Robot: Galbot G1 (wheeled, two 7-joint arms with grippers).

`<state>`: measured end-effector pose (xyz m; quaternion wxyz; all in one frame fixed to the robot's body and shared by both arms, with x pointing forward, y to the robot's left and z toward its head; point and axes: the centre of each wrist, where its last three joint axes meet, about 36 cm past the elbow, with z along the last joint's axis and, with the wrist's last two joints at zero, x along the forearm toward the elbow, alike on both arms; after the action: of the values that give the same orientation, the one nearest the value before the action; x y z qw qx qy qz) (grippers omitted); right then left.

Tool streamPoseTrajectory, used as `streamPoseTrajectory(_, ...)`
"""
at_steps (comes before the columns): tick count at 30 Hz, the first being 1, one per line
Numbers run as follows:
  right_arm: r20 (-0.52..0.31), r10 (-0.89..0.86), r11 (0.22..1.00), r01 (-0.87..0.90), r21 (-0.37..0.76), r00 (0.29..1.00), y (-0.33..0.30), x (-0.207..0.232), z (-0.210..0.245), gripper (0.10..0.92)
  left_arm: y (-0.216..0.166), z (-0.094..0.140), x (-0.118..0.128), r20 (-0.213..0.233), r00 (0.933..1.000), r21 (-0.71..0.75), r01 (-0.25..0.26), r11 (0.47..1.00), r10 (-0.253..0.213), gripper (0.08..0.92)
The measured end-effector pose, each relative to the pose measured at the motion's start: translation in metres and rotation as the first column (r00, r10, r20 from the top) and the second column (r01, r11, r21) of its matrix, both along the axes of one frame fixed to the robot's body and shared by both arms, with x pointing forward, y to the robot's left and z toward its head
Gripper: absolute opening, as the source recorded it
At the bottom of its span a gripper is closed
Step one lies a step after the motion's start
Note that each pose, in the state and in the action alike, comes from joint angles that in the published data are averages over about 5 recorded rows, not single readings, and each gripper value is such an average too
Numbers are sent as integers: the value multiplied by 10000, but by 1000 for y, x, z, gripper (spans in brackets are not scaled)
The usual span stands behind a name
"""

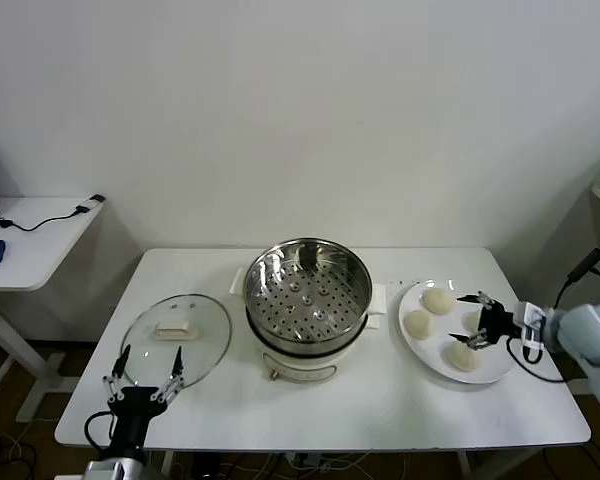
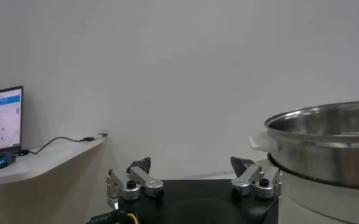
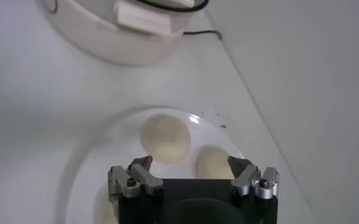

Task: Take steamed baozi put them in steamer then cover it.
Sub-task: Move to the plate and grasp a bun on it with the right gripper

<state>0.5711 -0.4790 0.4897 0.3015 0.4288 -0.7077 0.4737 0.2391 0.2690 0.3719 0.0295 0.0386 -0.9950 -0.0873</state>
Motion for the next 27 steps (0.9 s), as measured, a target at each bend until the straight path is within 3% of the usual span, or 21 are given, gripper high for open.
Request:
streamPoseTrajectory(12, -1715, 964, 9660, -1336, -2211, 9805, 28, 103, 18, 823, 7, -7, -1, -203, 9996, 44, -176, 9998, 177, 823)
streamPoseTrajectory(27, -2775, 832, 9289, -1754, -3262, 9571, 64, 150, -10, 823, 12, -11, 5, -332, 9991, 44, -270, 9996, 272, 823)
